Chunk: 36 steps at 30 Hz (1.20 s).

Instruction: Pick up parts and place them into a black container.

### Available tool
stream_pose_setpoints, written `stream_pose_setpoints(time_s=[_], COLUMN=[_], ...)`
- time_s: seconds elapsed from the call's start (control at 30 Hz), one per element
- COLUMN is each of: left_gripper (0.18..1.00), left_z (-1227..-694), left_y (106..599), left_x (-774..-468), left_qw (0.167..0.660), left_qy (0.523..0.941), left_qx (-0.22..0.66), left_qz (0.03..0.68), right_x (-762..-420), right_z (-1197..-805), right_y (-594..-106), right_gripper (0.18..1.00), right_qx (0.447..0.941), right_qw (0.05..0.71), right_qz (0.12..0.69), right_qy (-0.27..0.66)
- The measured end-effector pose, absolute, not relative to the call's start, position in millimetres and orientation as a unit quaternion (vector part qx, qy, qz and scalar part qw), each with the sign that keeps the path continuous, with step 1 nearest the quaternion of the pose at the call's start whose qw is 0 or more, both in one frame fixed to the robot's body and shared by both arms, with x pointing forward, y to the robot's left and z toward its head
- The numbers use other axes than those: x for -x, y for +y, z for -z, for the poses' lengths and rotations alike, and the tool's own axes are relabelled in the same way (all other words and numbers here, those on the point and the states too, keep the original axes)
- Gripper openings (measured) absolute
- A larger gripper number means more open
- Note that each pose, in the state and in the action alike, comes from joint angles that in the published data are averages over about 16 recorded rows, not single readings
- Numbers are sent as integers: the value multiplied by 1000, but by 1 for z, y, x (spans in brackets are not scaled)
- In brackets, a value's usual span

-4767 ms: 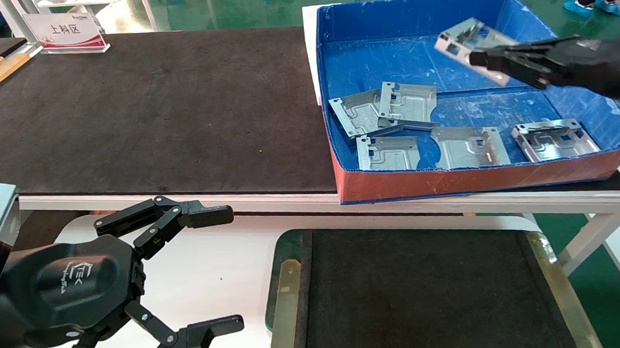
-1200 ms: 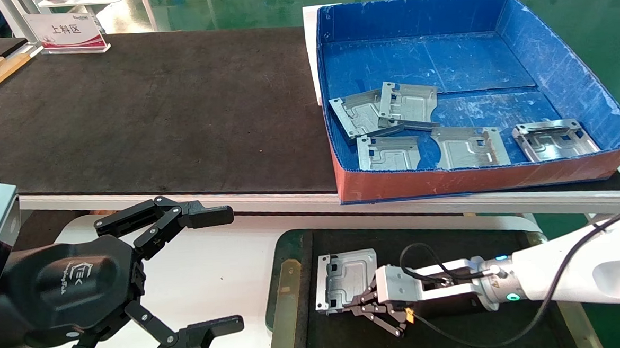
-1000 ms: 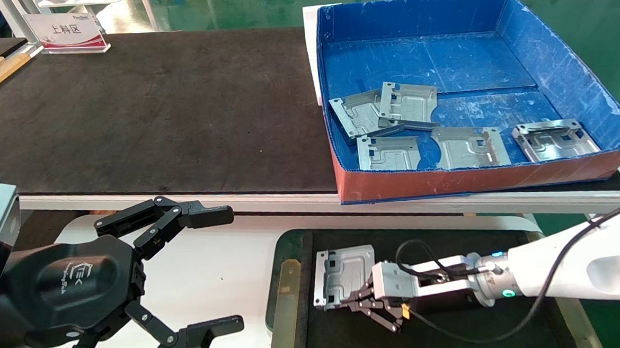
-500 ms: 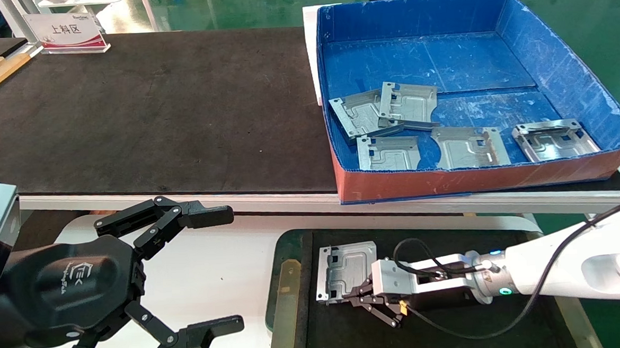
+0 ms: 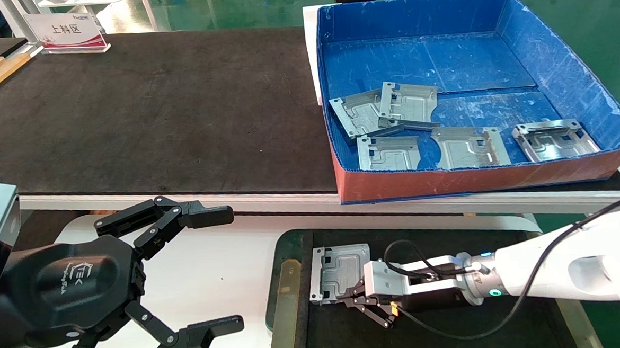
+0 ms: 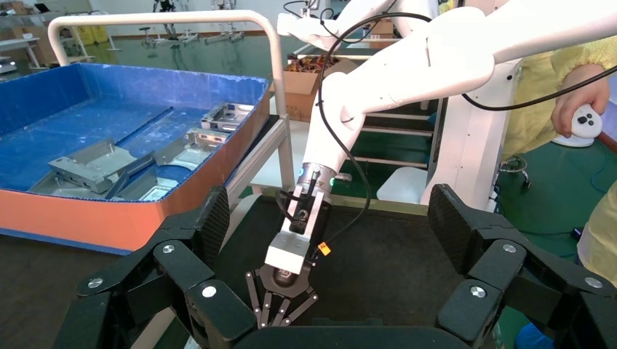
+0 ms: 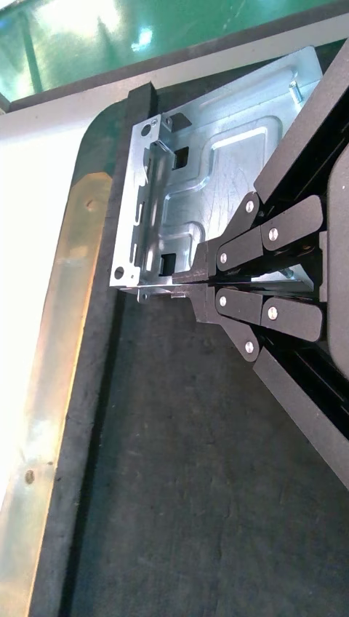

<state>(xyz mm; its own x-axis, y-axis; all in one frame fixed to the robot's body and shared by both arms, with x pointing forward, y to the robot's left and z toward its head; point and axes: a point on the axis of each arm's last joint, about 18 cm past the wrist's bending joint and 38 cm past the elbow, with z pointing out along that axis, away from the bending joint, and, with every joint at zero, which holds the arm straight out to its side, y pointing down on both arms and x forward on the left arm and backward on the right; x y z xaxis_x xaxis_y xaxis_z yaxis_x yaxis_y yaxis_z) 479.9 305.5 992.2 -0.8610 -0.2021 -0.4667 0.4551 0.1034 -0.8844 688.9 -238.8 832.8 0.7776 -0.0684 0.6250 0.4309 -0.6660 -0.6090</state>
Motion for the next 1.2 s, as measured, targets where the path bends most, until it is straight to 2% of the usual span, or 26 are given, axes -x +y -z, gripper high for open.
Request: stream_pose_setpoints(time_s=[0.37, 0.57, 0.77, 1.2], left_gripper=[1001, 1001, 1001, 1001], left_z=[-992, -992, -992, -992], left_y=[306, 306, 306, 306], left_x=[-480, -480, -480, -480], left_qw=[248, 248, 248, 248], left_qy=[700, 700, 700, 700], left_qx=[-90, -90, -90, -90], left_qz=[663, 663, 663, 663], right_x=[-689, -687, -677, -645], right_z=[-836, -845, -863, -933], right_y=[-238, -242, -248, -261], right_gripper=[205, 246, 320, 594], right_qx=[855, 851, 839, 781], right_qw=[398, 407, 430, 506], right_qz=[316, 316, 312, 326], right_qy=[-103, -105, -119, -167])
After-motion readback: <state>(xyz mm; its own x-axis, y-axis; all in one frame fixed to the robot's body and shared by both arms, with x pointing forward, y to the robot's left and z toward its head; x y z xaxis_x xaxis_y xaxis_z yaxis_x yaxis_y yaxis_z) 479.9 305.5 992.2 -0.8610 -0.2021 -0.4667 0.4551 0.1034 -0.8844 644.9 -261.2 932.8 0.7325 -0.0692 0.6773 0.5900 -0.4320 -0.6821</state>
